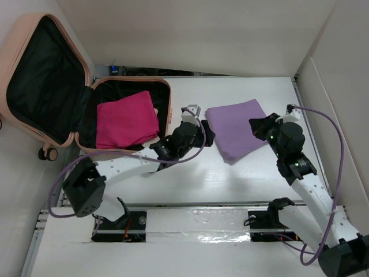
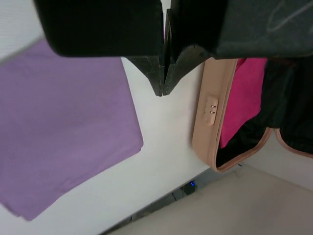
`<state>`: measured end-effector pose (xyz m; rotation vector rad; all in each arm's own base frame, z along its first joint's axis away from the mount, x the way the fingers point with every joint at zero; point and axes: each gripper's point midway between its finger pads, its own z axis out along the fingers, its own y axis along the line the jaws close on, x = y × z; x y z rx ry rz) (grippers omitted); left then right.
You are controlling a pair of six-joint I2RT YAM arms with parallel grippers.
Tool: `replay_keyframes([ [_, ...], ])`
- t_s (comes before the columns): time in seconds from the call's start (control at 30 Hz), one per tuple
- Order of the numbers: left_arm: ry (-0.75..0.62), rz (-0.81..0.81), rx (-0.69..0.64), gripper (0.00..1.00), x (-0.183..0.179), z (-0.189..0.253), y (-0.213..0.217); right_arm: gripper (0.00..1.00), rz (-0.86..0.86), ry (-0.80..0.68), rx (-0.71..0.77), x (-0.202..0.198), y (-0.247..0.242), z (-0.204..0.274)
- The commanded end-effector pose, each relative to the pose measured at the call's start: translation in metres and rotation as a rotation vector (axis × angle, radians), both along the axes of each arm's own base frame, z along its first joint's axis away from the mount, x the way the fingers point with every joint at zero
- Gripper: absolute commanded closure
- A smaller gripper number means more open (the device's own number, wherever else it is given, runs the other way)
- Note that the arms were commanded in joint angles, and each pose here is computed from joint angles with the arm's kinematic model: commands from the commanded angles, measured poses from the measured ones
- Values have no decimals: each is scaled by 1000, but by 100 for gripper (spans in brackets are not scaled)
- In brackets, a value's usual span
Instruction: Pack the luggage
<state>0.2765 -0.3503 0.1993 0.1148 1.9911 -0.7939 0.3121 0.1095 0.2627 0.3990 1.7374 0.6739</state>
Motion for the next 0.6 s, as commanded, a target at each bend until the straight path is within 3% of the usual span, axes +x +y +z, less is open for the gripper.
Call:
replay_keyframes([
  [0.0,2,133,23,48,42,-12,6,95,-33,-79,-58,-5,-15,10],
  [0.07,78,183,105,48,56,-50,8,87,-56,-112,-64,-5,-19,15],
  [0.1,83,196,99,48,66,-47,5,78,-62,-118,-66,-6,-21,16],
  [0.2,116,208,149,47,80,-74,-4,67,-73,-131,-91,-4,-27,13],
  [0.3,170,190,178,43,88,-99,-17,62,-26,-146,-103,-2,-21,11],
  [0.57,239,174,184,39,113,-137,-43,61,65,-124,-130,2,-7,-2],
])
